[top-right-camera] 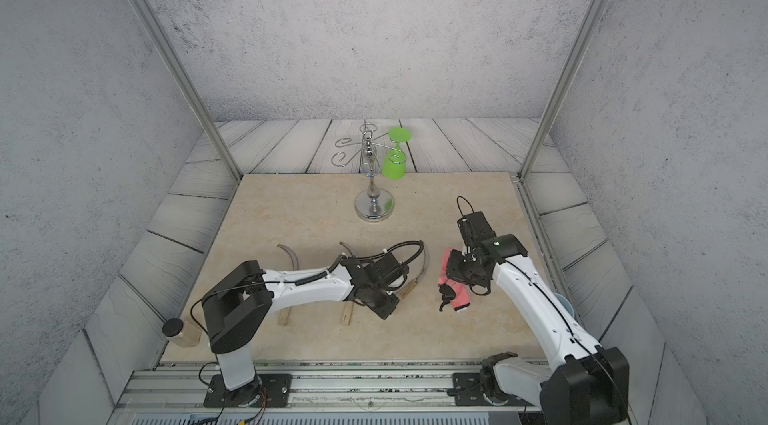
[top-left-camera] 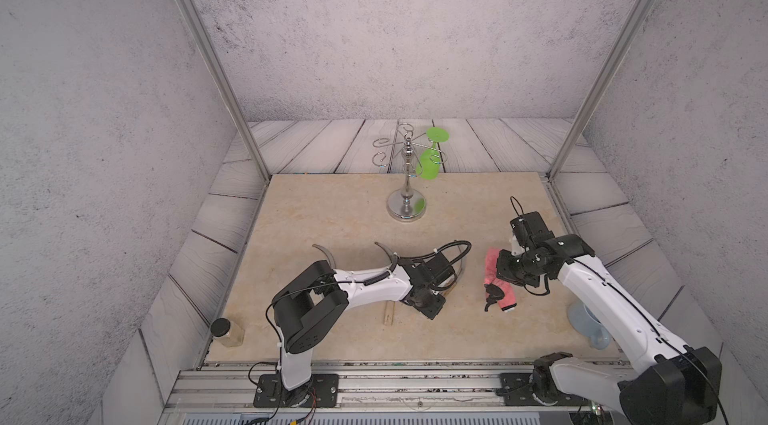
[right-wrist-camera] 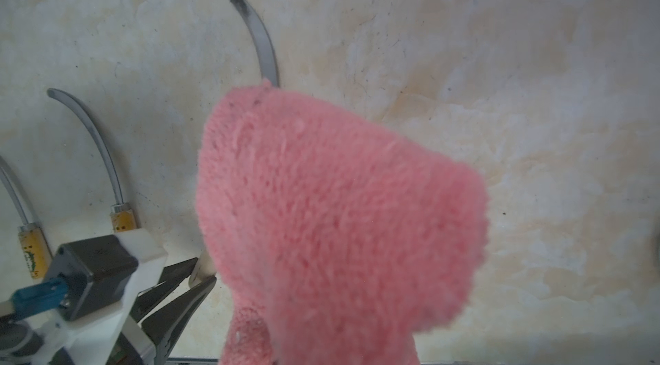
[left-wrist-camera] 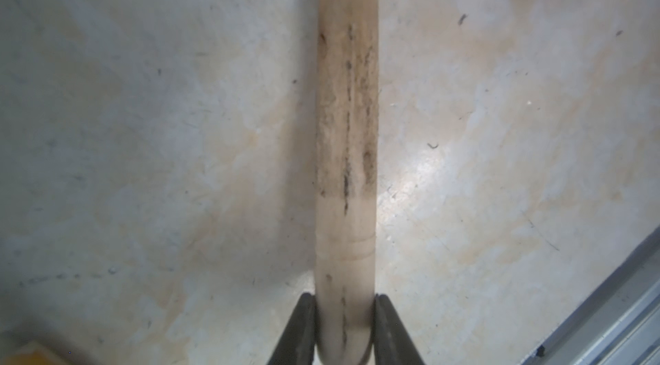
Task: Wipe small sickles with rags
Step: Adjust the small sickle at the center of the board, then wipe the small sickle at the center of the board.
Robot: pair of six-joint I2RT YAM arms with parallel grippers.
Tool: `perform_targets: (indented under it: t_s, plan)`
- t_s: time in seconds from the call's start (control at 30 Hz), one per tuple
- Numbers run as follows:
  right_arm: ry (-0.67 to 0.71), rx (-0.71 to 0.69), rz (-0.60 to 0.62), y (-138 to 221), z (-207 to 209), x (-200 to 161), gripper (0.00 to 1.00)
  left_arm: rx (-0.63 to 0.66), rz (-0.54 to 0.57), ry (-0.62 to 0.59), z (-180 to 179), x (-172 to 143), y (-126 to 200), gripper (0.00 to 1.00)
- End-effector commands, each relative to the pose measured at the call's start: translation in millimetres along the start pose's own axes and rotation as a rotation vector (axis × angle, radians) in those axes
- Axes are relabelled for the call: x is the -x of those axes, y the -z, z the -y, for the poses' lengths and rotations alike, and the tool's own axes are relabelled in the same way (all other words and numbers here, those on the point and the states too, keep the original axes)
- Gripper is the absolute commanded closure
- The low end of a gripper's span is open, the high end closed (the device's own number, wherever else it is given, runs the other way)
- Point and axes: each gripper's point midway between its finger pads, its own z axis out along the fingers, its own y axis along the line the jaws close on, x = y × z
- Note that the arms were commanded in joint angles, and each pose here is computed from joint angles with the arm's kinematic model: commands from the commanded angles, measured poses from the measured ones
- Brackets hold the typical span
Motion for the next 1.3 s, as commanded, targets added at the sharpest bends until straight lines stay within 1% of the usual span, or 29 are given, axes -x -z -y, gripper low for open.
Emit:
perform_targets:
  t_s: [0.0, 0.1, 0.37, 0.53, 0.7, 0.8, 0.9, 1.03, 1.17, 1.27]
  plan:
    - [-0.008, 0.101, -0.001, -3, -14, -3, 0.90, -0.034, 0.062, -0.054, 8, 20, 0, 0.79]
    - [-0.018, 0.163, -0.028, -12, -24, -7, 0.90, -0.042, 0.067, -0.050, 7, 21, -4, 0.75]
    - [-0.032, 0.206, -0.063, -22, -31, -11, 0.90, -0.063, 0.074, -0.018, -1, 16, -8, 0.57]
    - [-0.031, 0.233, -0.079, -23, -36, -12, 0.89, -0.066, 0.065, -0.006, -6, 8, -9, 0.51]
    - [-0.035, 0.253, -0.081, -24, -41, -11, 0.89, -0.064, 0.066, -0.006, -8, 1, -10, 0.51]
    - [-0.038, 0.276, -0.085, -26, -47, -11, 0.89, -0.070, 0.055, -0.003, -8, -2, -15, 0.54]
    - [-0.040, 0.295, -0.093, -30, -52, -11, 0.89, -0.068, 0.055, 0.004, -9, -3, -17, 0.58]
    - [-0.044, 0.317, -0.107, -39, -59, -9, 0.89, -0.076, 0.057, 0.013, -10, -3, -20, 0.69]
    - [-0.050, 0.315, -0.124, -54, -62, -4, 0.89, -0.090, 0.056, 0.013, -10, -3, -23, 0.83]
    - [-0.055, 0.318, -0.129, -65, -65, 2, 0.90, -0.102, 0.060, 0.014, -9, -2, -24, 0.90]
